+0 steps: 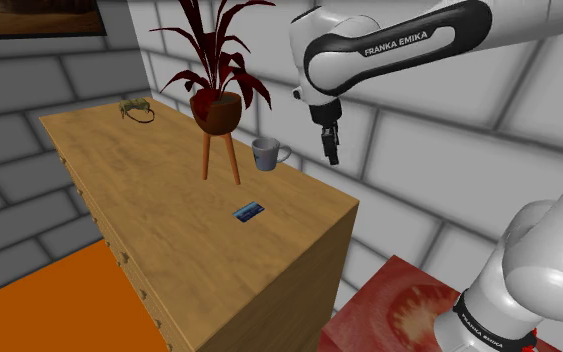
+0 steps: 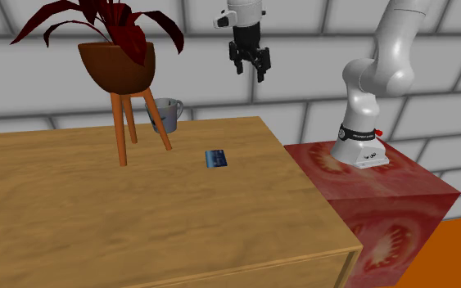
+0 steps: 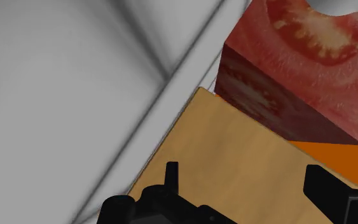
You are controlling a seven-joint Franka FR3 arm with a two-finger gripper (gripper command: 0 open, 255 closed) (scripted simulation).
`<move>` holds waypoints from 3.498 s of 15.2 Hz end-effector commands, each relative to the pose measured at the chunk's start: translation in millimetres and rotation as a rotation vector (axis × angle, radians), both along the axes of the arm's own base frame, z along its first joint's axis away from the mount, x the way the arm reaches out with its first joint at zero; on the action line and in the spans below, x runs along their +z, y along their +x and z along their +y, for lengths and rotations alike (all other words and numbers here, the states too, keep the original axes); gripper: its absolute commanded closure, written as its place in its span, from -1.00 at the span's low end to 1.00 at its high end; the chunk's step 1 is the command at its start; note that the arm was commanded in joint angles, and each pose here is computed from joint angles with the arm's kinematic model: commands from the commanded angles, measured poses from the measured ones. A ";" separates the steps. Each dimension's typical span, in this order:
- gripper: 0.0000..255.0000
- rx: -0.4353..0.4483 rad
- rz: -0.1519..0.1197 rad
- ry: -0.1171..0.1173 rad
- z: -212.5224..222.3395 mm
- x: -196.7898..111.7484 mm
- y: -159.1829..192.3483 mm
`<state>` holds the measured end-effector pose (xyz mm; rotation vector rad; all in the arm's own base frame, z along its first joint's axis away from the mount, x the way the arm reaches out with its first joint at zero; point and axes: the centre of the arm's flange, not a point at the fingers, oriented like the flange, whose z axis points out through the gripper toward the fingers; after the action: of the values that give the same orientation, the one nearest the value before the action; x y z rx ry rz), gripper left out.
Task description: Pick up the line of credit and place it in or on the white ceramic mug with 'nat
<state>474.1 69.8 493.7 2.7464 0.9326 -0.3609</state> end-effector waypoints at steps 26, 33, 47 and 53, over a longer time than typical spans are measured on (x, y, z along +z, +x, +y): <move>-1.00 0.988 0.235 -0.217 236.9 -165.1 88.3; -1.00 0.988 0.235 -0.217 229.5 -176.5 89.1; 1.00 0.988 0.235 -0.217 229.5 -171.2 89.1; 1.00 0.988 0.235 -0.217 229.5 -139.5 89.1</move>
<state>563.2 299.0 348.9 1.7646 1.9869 -0.5339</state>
